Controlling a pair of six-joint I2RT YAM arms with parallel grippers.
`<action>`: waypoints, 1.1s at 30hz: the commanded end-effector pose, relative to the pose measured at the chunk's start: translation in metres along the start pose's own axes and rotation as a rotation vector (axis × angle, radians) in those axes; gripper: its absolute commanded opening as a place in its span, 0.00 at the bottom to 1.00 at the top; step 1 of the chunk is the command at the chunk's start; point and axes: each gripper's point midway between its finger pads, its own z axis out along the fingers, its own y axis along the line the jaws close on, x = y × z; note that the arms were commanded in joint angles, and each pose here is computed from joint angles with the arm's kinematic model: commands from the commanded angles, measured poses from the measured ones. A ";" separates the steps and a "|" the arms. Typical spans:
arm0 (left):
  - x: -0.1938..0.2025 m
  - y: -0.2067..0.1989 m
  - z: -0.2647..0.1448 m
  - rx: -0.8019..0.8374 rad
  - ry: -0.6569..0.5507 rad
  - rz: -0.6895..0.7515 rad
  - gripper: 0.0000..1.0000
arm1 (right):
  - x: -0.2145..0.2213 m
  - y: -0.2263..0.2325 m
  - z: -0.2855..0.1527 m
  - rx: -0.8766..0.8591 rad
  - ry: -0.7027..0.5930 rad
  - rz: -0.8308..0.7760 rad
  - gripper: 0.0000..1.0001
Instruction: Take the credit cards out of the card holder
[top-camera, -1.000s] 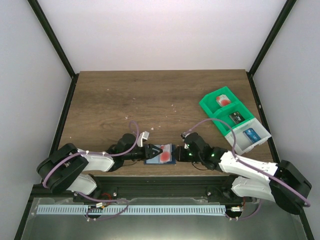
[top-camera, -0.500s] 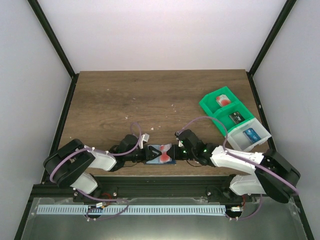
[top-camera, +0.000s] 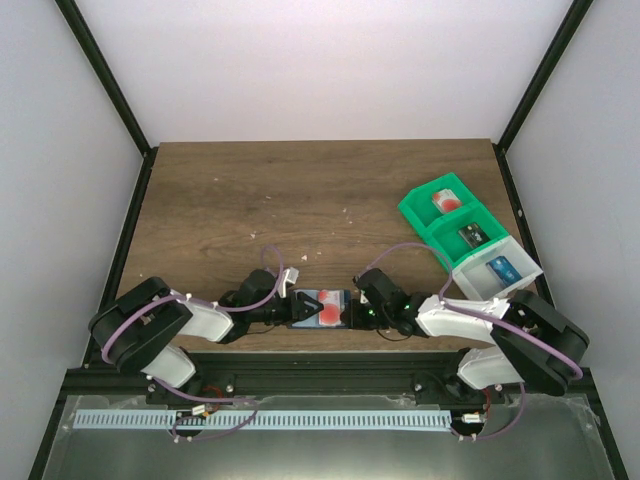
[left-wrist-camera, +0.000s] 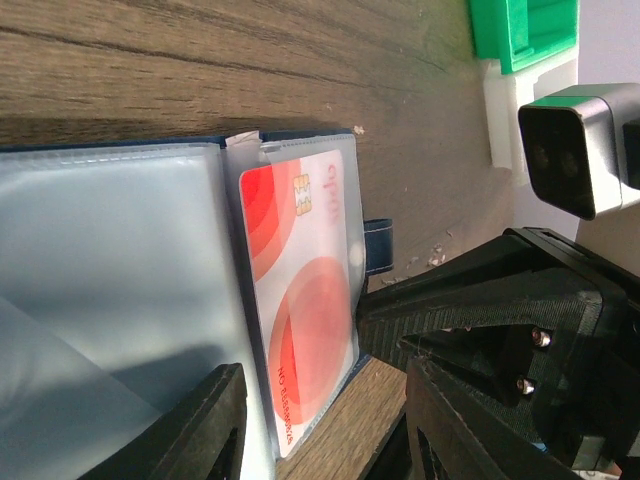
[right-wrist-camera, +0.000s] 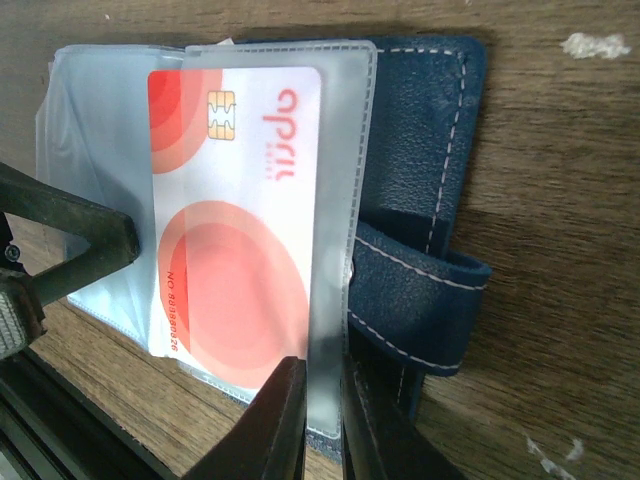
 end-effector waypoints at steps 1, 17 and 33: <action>0.003 0.004 0.001 -0.002 0.006 0.020 0.47 | 0.006 -0.006 0.005 0.001 0.006 0.014 0.12; 0.003 0.005 0.006 0.011 0.011 0.013 0.39 | 0.010 -0.014 0.006 0.018 0.009 0.025 0.05; 0.000 0.009 0.002 -0.022 -0.014 0.018 0.40 | -0.026 0.052 -0.031 -0.166 -0.085 -0.026 0.06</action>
